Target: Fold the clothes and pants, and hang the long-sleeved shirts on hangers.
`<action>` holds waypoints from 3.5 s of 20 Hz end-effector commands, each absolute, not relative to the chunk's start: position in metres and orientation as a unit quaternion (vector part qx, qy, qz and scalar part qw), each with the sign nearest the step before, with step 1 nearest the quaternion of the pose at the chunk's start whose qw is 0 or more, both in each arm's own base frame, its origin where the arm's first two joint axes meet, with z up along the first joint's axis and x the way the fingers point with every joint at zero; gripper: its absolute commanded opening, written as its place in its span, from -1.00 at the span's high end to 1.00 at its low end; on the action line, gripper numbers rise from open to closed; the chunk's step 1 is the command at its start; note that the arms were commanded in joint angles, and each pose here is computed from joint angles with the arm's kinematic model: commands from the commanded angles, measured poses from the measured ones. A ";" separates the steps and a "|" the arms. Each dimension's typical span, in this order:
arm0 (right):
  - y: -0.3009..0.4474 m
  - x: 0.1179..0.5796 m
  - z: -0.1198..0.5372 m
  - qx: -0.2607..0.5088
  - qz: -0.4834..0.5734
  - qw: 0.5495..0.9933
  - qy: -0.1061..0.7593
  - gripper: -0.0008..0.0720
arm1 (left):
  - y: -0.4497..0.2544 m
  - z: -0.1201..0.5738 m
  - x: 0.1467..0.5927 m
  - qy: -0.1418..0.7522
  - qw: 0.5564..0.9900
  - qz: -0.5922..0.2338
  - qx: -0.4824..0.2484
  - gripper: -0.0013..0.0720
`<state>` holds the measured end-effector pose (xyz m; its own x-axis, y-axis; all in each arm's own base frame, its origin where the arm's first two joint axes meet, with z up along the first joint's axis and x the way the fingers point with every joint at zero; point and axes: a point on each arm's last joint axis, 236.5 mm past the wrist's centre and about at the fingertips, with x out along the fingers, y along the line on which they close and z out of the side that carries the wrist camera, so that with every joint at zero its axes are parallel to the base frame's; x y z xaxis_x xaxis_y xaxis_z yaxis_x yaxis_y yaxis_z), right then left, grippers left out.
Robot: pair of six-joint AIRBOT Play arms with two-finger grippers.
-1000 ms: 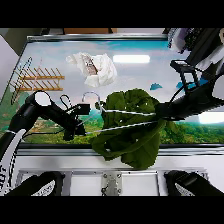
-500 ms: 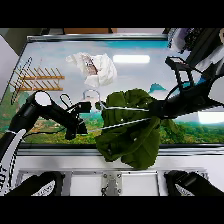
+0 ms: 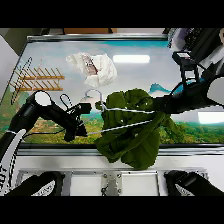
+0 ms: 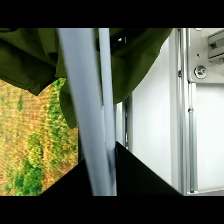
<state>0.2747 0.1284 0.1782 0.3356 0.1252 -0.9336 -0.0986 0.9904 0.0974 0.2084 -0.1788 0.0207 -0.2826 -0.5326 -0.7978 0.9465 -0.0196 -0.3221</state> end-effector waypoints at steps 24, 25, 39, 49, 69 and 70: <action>0.134 0.225 0.176 -0.029 0.059 0.786 0.615 0.94 | -0.178 0.021 0.207 0.437 0.547 -0.674 0.237 0.92; 0.134 0.225 0.175 -0.029 0.059 0.785 0.616 0.94 | -0.178 0.021 0.207 0.441 0.548 -0.671 0.234 0.93; 0.173 0.244 0.176 0.005 0.112 0.801 0.589 0.94 | -0.200 0.023 0.216 0.401 0.567 -0.677 0.245 0.93; 0.271 0.255 0.185 0.054 0.242 0.807 0.536 0.93 | -0.204 0.023 0.216 0.398 0.567 -0.677 0.249 0.92; 0.152 0.282 0.254 0.068 0.350 0.831 0.428 -0.71 | -0.203 0.023 0.215 0.399 0.565 -0.678 0.248 0.92; 0.144 0.289 0.256 0.089 0.341 0.834 0.425 -0.71 | -0.203 0.023 0.215 0.399 0.565 -0.678 0.248 0.92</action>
